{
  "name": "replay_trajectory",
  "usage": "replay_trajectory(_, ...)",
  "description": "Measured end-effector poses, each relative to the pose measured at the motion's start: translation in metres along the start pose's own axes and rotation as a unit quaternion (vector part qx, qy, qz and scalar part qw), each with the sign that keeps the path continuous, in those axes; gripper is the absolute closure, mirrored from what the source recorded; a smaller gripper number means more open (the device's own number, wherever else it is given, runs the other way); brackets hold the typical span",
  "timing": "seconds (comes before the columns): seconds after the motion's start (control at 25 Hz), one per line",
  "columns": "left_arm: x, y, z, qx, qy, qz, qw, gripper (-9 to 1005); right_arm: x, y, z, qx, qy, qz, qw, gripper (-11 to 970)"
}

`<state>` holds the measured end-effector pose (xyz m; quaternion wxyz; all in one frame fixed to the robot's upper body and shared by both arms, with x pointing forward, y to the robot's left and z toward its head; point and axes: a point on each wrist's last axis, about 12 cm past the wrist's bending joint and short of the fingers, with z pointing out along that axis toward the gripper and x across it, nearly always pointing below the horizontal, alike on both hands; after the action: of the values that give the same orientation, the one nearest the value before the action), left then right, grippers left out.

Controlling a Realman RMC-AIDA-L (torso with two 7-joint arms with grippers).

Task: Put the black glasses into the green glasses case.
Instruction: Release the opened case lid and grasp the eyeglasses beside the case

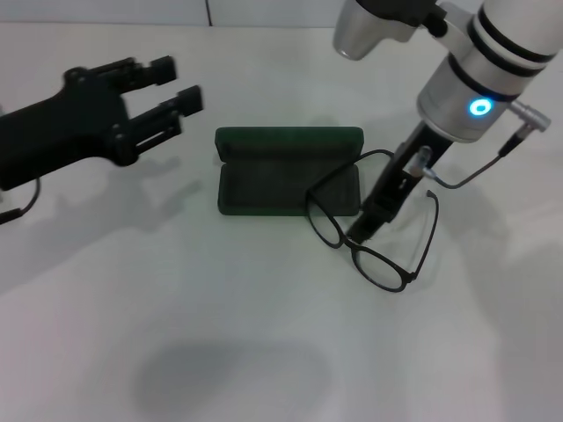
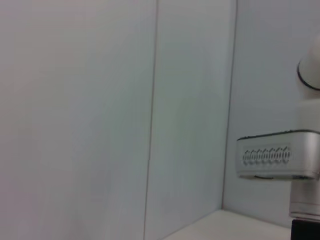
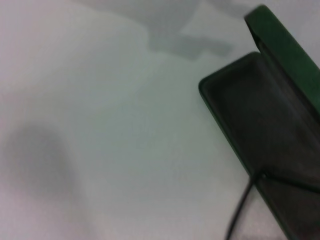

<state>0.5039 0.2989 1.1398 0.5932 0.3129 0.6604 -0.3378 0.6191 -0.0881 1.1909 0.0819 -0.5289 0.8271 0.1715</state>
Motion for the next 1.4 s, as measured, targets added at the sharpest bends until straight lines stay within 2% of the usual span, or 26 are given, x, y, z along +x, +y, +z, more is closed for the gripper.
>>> replay_trajectory(0.2,0.011,0.001,-0.017,-0.004,-0.014,-0.015,1.000,500,-0.002,0.002,0.005,-0.020,-0.017,0.011,1.000,548)
replay_trajectory(0.28,0.023,-0.003,-0.025,0.003,-0.023,-0.022,0.999,501,0.000,0.002,0.011,-0.026,-0.014,0.018,0.999,553)
replay_trajectory(0.68,0.044,-0.017,-0.036,0.028,-0.052,-0.045,0.997,511,-0.001,0.003,0.031,-0.020,-0.003,0.030,0.999,574)
replay_trajectory(1.0,0.045,-0.019,-0.037,0.032,-0.059,-0.047,0.997,518,0.003,-0.002,0.037,-0.003,0.000,0.035,0.999,620)
replay_trajectory(1.4,0.047,-0.015,-0.027,0.039,-0.068,-0.054,0.995,527,0.009,-0.006,0.041,0.002,-0.002,0.041,0.999,666)
